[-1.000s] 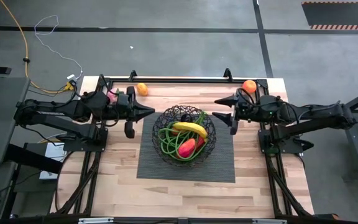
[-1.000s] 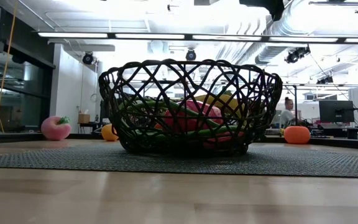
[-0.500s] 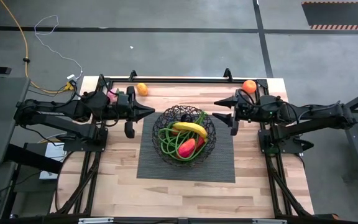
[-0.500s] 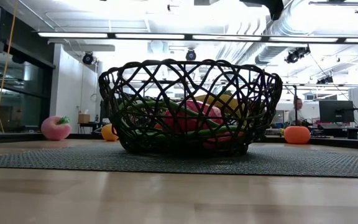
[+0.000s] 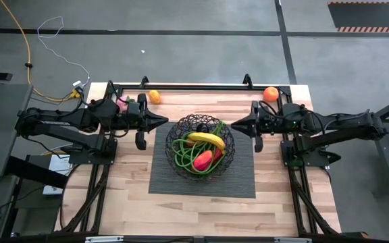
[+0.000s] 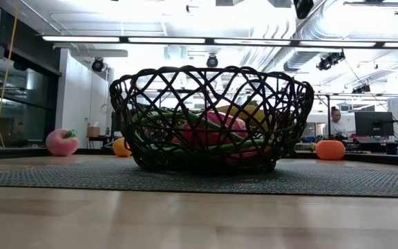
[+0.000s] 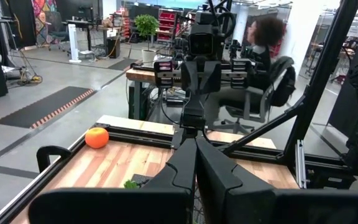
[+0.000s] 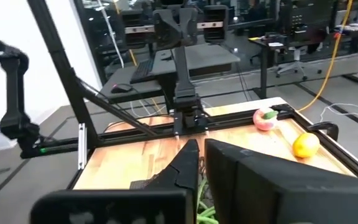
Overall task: Build produce basket
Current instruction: Put the pink peach into the black wire basket
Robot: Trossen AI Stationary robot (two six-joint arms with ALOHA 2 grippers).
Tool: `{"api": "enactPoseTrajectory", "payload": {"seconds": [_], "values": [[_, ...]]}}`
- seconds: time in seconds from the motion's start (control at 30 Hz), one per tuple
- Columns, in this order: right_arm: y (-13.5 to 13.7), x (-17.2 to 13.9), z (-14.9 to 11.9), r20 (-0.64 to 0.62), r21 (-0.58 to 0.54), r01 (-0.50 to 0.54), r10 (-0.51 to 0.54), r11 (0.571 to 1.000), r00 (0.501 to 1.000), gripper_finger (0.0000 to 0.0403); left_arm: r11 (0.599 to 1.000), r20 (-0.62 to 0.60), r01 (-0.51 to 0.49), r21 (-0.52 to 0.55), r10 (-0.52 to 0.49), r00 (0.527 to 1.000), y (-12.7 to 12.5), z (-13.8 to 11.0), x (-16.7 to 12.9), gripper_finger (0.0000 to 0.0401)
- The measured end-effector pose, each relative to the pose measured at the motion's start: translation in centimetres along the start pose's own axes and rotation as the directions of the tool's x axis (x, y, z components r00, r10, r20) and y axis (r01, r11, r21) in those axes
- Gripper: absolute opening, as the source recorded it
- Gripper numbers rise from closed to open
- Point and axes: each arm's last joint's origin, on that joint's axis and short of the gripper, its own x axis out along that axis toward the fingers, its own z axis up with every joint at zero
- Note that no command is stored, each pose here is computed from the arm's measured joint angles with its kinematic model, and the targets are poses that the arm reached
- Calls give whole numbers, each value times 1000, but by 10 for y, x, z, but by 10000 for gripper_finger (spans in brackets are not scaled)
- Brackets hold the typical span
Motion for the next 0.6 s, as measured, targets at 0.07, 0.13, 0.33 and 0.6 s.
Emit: {"api": "enactPoseTrajectory", "payload": {"seconds": [0.07, 0.13, 0.33, 0.6], "values": [[0, 0, 0, -2, -10, -6, 6, 1000, 1000, 4, 1000, 0, 0, 0, 0, 1000, 0, 0, 0, 0], [0, 0, 0, -2, -10, -5, 5, 1000, 1000, 5, 1000, 0, 0, 0, 0, 1000, 0, 0, 0, 0], [0, 0, 0, -4, -17, -12, 12, 1000, 1000, 1, 1000, 1, -13, 21, 13, 1000, 0, 0, 0, 3], [0, 0, -3, -32, -18, -12, 11, 1000, 999, 0, 990, -21, -136, 40, 137, 990, 4, -3, 0, 90]]}}
